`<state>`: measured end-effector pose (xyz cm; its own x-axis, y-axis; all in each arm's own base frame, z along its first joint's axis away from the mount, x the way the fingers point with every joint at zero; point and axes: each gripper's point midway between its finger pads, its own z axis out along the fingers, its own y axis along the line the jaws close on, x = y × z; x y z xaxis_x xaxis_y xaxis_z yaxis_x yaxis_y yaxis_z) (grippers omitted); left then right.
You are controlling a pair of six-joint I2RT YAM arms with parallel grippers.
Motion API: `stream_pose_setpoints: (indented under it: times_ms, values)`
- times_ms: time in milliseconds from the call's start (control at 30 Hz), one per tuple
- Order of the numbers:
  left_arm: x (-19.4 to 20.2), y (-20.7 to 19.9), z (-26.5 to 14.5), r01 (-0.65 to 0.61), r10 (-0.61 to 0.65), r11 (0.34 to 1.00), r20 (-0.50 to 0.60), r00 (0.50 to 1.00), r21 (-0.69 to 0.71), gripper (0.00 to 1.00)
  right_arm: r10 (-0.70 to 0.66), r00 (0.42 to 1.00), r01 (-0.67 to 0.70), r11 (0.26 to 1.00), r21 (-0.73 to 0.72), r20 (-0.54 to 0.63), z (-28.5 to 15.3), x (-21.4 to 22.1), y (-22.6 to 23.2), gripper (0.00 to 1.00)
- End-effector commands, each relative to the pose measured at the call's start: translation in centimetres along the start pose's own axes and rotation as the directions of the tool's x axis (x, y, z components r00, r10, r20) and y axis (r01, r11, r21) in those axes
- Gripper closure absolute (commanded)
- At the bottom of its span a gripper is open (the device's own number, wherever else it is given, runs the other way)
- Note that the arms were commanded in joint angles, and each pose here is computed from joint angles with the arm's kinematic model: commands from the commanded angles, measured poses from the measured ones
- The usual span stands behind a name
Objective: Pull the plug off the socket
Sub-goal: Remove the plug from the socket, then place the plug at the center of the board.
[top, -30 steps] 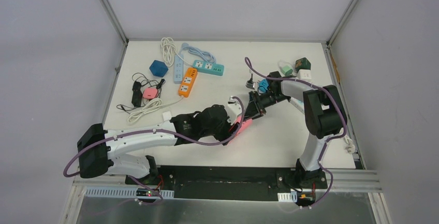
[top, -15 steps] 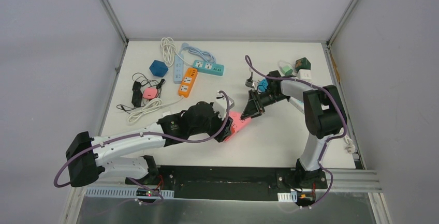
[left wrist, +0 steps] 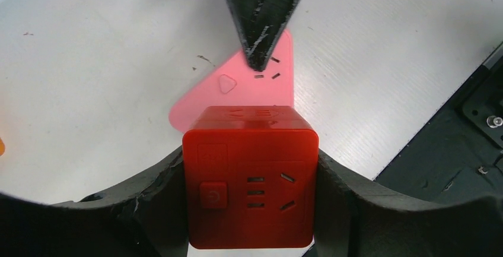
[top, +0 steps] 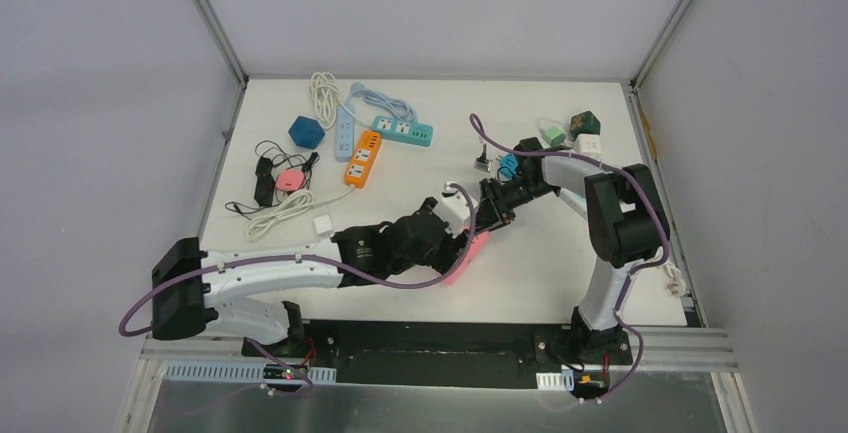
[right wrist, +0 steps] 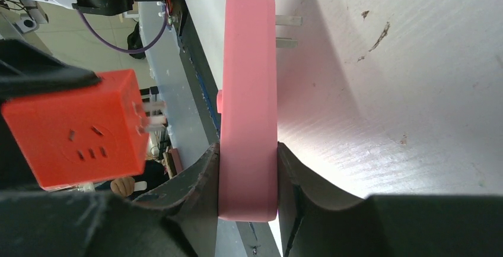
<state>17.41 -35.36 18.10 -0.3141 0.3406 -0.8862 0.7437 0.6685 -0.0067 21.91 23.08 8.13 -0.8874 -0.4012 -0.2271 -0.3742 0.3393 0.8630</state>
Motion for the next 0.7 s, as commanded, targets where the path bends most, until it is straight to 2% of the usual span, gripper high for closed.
stream_pose_setpoints:
  times_ms: [0,133,400,500,667]
  values:
    - [-5.3,1.6,-3.0,0.136,-0.145,0.989,0.206,0.968,0.057,1.00,-0.056,0.998,0.057,0.998,-0.040,0.027,-0.5,-0.8,1.1,1.00]
    - [-5.3,1.6,-4.1,0.211,-0.249,0.959,0.209,0.946,0.188,1.00,-0.062,0.996,0.066,0.996,-0.065,0.060,-1.6,-1.3,1.6,1.00]
    - [-1.8,2.5,-3.6,0.281,-0.311,0.944,0.178,0.934,0.174,1.00,-0.020,0.973,0.029,0.999,-0.034,0.230,-5.9,-3.1,0.0,1.00]
    - [-1.0,2.7,-3.5,0.305,-0.334,0.937,0.183,0.925,0.171,1.00,0.041,0.944,-0.044,0.999,0.004,0.328,-8.2,-3.8,-2.3,1.00]
    - [-0.1,3.3,-3.8,0.328,-0.354,0.932,0.196,0.914,0.156,1.00,0.127,0.854,-0.175,0.983,0.049,0.505,-12.7,-4.2,-6.1,0.97]
